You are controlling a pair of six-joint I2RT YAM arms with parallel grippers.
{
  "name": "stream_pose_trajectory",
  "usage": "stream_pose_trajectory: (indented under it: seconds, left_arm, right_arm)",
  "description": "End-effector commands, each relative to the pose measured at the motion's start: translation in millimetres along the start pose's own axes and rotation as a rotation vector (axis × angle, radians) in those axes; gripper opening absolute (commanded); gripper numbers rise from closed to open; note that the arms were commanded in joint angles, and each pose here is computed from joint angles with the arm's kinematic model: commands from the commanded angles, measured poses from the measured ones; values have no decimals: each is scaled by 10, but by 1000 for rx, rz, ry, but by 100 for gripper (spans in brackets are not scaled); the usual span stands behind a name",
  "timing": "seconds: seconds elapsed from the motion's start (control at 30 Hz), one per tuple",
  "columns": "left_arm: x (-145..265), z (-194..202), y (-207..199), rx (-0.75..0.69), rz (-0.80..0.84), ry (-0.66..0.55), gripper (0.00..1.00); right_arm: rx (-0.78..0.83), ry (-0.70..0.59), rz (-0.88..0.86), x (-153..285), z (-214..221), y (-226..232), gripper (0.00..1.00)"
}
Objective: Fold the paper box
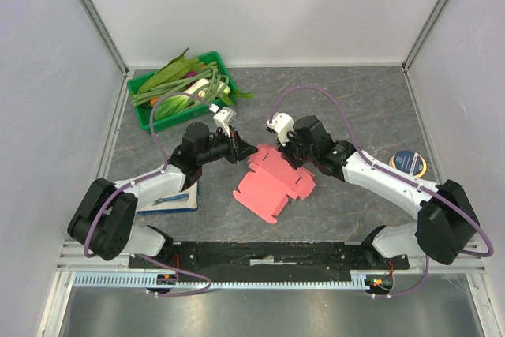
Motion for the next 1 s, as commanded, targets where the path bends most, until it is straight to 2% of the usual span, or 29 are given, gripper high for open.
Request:
stream_pose_trajectory:
  seconds: [0.0,0.1,0.2,0.57,0.63,0.67,0.7,0.77,0.8,0.83,0.87,0.9,0.93,0.97]
  left_arm:
    - [47,-203,-183,20,71,-29,25]
    - [77,-230,-179,-1,61,-9,38]
    - [117,-285,-182,-30,45,-14,45]
    - [180,-230,-76,-101,-94,37,47]
    - [191,-241,-77,-105,-98,29,43]
    - [184,-244,-80,-107,-93,28,37]
    - [178,-268,-100,-108,-81,23,22]
    - [174,-278,-103,-109,-84,22,12]
    - [182,-259,-82,-107,-102,20,9]
    - [196,-322,-96,-116,-105,-11,7]
    - [216,-300,-72,-115,-125,-18,6]
    - [226,-324,-69,-121,-131,-34,3]
    - [241,-378,-68,-132,-140,-63,2]
    - [250,-355,-33,-133,-163,-69,2]
  right_arm:
    - [61,-153,56,121,-348,-75,0]
    - [114,-141,-18,149,-389,25,0]
    - [146,-127,-74,168,-415,103,0]
    - [168,-92,-224,256,-433,324,0]
    - [167,-94,-237,274,-439,344,0]
    - [159,-97,-236,282,-448,343,0]
    - [153,-96,-217,278,-449,322,0]
    - [89,-95,-158,268,-479,254,2]
    - [51,-94,-117,261,-496,207,11]
    - [12,-88,-32,276,-523,103,28]
    - [-116,-69,19,249,-499,68,36]
    - [-188,-57,79,261,-505,13,49]
    - [-281,-49,207,359,-537,-125,57]
    - [-369,-49,255,387,-548,-156,66]
Point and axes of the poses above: each gripper's point midway between its finger pads, its own x axis back along the fingers, its own y axis along the line the jaws close on, z = x × y, the point moved 3 cm from there along x, back along the fingers, and after that the axes turned 14 degrees about -x, right-handed, at the moved point
